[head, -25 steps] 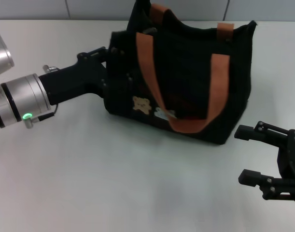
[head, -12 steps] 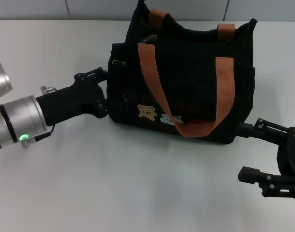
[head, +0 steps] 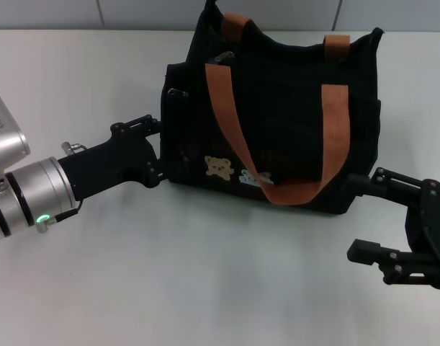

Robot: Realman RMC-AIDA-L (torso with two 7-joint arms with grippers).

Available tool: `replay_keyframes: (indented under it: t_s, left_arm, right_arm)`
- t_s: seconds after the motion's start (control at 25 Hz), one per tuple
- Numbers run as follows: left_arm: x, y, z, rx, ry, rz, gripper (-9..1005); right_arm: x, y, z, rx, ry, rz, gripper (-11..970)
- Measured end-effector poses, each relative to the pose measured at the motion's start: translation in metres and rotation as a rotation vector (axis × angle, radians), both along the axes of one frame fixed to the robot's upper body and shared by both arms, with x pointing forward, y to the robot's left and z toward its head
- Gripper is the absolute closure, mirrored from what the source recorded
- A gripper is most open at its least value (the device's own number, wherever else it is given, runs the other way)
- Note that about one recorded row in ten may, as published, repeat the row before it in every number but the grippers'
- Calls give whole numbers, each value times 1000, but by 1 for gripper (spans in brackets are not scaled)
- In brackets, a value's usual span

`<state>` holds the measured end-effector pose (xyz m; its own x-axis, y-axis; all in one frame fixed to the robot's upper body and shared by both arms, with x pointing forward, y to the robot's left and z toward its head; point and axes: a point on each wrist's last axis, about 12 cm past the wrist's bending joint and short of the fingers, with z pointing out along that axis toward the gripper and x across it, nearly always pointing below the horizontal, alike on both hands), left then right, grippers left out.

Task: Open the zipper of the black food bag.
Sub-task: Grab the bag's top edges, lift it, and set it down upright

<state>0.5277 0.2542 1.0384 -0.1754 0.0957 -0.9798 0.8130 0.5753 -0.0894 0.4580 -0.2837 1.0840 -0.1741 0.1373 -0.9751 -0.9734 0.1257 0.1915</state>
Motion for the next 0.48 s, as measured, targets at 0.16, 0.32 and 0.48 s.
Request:
replay_keyframes:
  t_s: [0.16, 0.32, 0.48]
  left_arm:
    - [2, -2, 0, -16, -26, 27, 343]
    - [4, -4, 0, -16, -28, 25, 375]
    - [5, -6, -1, -16, -18, 25, 525]
  right_arm:
    - [0, 0, 0, 2, 0, -1, 125]
    - [1, 0, 1, 7, -5, -8, 126]
    - [1, 0, 0, 6, -4, -14, 126]
